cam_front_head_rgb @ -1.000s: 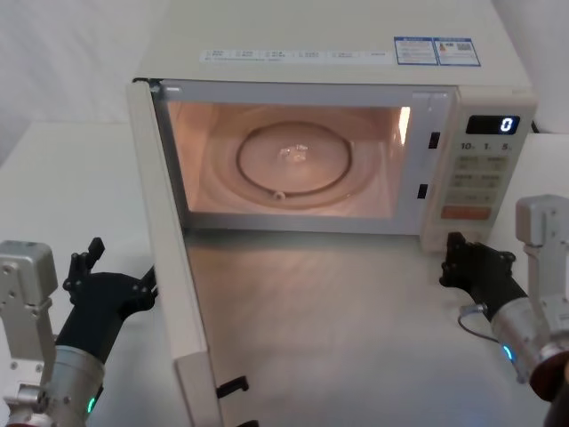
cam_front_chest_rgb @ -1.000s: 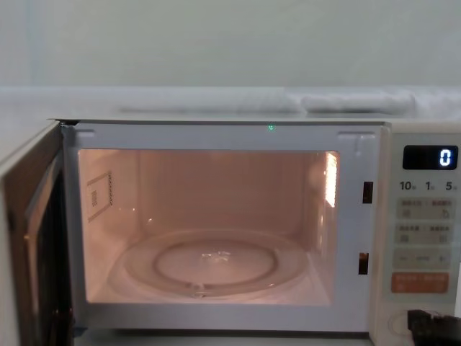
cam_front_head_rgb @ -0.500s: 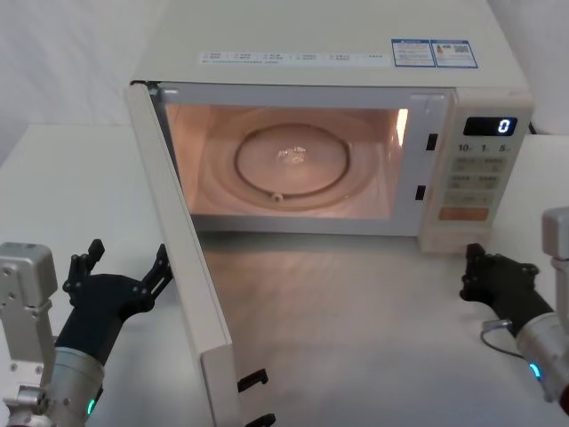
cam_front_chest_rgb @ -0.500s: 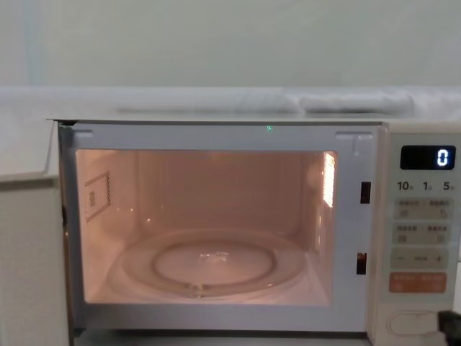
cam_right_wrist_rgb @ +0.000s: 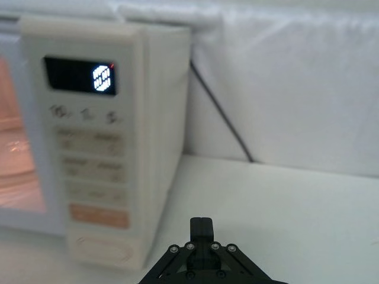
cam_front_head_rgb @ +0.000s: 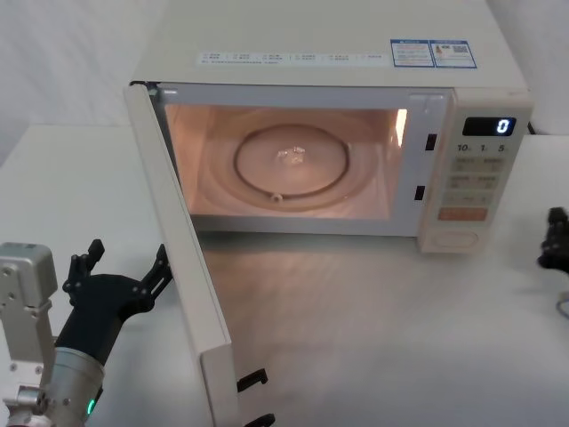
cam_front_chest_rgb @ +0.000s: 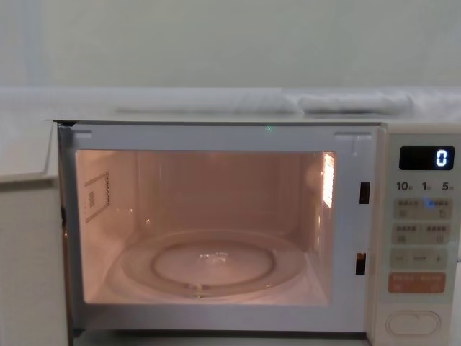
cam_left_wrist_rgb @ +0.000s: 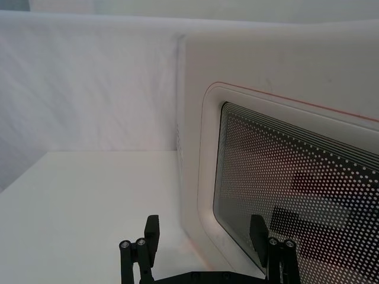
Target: Press the button to open the microwave door with one hand; close the microwave door with the other hand.
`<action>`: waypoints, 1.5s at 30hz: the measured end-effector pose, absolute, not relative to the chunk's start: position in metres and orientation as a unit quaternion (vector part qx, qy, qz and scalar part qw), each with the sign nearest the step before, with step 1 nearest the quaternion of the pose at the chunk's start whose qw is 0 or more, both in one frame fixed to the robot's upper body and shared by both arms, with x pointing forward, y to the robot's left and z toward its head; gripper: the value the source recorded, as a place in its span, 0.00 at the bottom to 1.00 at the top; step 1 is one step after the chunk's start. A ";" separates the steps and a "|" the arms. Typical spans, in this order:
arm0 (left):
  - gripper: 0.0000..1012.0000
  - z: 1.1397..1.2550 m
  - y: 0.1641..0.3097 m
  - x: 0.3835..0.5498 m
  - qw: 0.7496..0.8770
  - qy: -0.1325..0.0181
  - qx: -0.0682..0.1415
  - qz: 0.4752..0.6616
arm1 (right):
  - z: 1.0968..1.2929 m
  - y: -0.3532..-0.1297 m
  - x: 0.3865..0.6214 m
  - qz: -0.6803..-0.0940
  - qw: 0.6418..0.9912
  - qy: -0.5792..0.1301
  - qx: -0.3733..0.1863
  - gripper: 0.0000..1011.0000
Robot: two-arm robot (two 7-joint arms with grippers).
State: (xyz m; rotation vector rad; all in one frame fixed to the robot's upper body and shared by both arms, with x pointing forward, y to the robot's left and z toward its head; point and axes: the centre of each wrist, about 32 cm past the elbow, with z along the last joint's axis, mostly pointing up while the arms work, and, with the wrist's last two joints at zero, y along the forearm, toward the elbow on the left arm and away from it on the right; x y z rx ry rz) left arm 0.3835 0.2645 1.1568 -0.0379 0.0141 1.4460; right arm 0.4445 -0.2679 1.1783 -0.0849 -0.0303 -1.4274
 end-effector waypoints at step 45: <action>0.99 1.157 0.265 0.384 0.750 0.006 -0.017 0.662 | 1.179 -0.313 0.464 -0.633 0.774 -0.010 -0.029 0.47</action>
